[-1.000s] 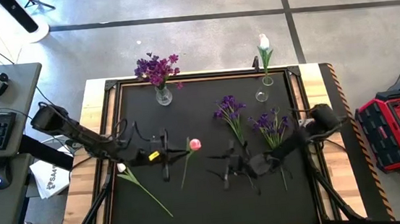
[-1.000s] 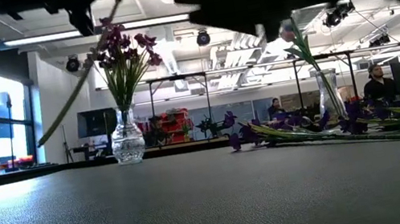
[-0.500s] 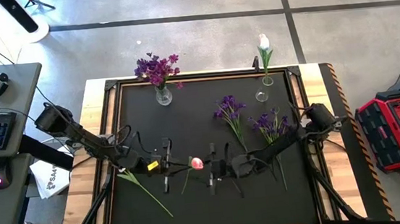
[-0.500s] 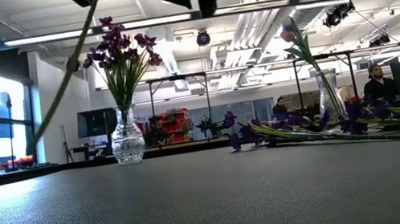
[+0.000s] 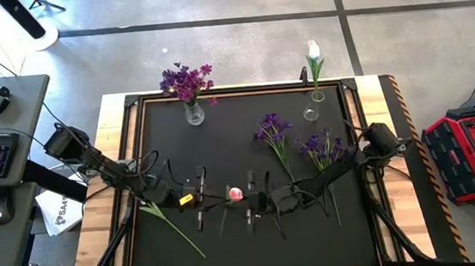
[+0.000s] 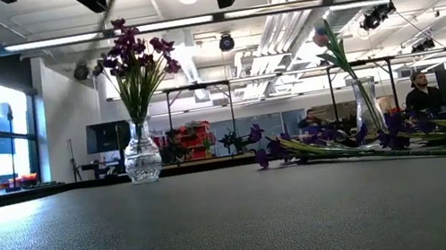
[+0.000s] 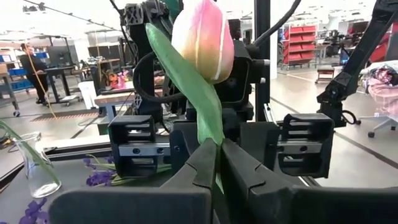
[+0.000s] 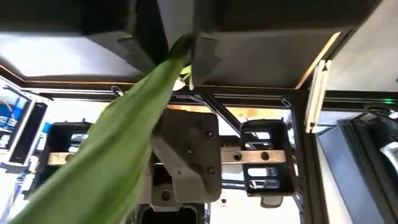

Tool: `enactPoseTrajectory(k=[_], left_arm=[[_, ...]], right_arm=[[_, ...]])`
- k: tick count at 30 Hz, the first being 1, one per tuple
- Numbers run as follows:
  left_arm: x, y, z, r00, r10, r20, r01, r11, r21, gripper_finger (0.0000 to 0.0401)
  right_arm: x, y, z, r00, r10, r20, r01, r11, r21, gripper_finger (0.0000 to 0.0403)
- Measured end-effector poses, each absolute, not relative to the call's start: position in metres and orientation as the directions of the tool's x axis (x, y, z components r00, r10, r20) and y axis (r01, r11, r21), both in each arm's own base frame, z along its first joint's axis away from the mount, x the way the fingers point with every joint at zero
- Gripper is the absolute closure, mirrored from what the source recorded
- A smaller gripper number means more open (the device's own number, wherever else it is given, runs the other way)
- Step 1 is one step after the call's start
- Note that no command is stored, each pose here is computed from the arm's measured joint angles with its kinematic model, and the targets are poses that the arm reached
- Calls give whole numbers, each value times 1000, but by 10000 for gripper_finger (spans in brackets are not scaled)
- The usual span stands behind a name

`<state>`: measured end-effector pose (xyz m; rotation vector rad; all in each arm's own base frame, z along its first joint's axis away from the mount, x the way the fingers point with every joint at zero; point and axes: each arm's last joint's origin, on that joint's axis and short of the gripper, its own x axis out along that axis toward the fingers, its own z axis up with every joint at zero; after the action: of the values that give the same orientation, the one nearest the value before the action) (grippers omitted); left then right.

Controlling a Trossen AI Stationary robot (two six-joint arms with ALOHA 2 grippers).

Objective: Sort flowers into vase by color
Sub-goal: Put the pink flowers into the right transparent vase

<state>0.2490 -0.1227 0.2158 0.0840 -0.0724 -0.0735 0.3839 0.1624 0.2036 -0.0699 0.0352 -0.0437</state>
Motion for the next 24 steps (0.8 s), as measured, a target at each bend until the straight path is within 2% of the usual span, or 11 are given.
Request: enactPoseTrajectory(k=[3,11,14,19,24], left_arm=[[249,-123,214,996,-77,49,71,991,113,376],[249,-120,206,1000,17,-26,-14,991,133,301],[249,-119,202,997,42,-59,-34,992,119,279],[248,-119,194,989,50,-138,-41,997,69,267],[247,-118,189,982,54,-183,-48,998,34,266]], right_arm=[[379,164,206,994,-82,-75,75,992,-101,395],[347,177,229,959,-191,-211,158,974,-165,400],[326,182,239,919,-297,-260,239,943,-232,399],[277,174,268,835,-474,-279,386,867,-315,401],[228,144,298,757,-601,-254,480,777,-408,402]])
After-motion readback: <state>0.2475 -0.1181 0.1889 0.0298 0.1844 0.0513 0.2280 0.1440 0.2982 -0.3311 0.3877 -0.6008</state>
